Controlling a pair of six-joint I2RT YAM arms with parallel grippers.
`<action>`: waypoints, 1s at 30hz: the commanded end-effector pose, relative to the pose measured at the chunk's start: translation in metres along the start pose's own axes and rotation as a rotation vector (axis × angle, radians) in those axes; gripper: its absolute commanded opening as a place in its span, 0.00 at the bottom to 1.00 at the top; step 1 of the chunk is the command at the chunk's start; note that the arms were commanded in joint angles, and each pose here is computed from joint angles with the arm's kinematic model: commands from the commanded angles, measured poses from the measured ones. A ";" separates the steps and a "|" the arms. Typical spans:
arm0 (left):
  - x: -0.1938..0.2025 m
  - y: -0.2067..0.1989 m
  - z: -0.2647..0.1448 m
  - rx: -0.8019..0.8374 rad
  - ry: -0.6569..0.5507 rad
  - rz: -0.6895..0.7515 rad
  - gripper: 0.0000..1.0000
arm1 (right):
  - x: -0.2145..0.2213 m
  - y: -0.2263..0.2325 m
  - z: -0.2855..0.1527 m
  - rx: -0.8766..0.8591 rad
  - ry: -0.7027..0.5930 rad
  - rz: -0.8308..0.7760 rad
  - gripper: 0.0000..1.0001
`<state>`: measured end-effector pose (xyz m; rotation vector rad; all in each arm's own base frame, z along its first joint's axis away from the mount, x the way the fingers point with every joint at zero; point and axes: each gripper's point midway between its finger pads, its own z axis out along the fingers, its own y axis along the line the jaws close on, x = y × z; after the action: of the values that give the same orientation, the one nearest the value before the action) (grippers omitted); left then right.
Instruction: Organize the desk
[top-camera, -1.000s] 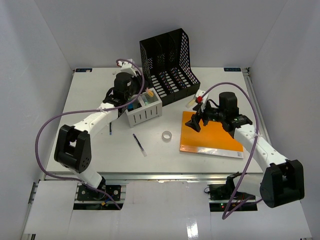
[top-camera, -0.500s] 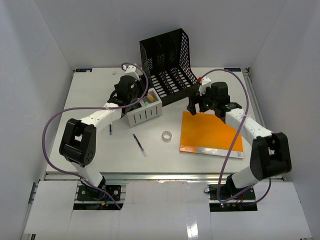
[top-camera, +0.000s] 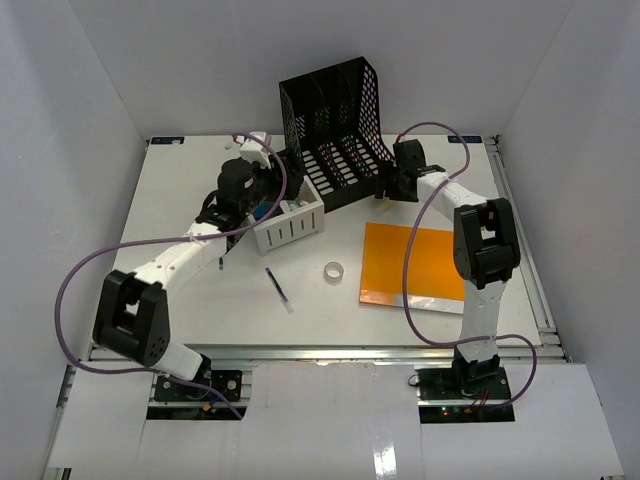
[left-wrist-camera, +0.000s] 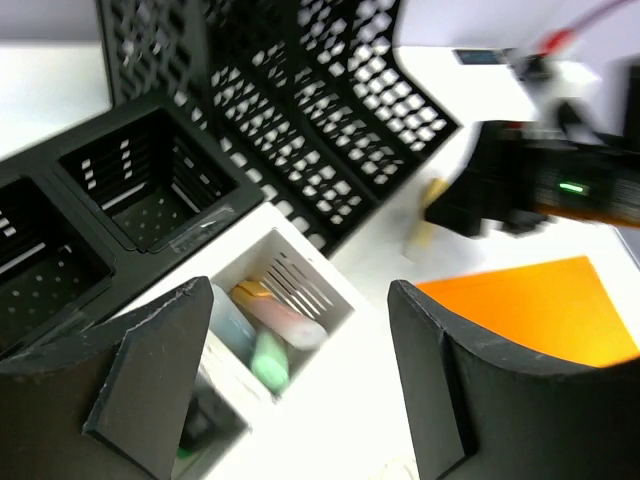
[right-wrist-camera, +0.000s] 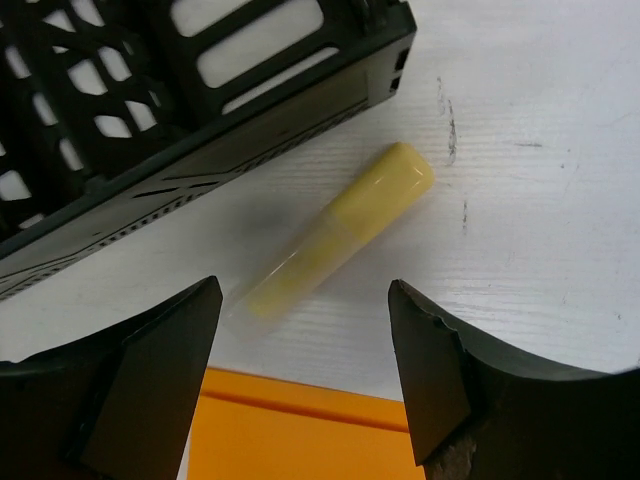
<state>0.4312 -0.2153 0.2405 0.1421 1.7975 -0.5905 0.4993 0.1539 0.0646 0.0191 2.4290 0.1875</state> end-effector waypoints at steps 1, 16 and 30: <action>-0.036 -0.028 -0.058 0.116 -0.099 0.103 0.82 | -0.015 -0.009 0.012 0.082 -0.030 0.063 0.72; 0.007 -0.034 -0.151 0.186 -0.137 0.050 0.93 | 0.022 -0.022 0.029 0.109 0.034 0.076 0.31; 0.058 -0.083 -0.134 0.466 0.028 -0.457 0.98 | -0.007 -0.037 -0.035 -0.183 -0.043 0.067 0.08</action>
<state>0.2652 -0.2162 0.2132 0.0918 1.7505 -1.1482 0.4852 0.1051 0.0309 0.1928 2.4814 0.2384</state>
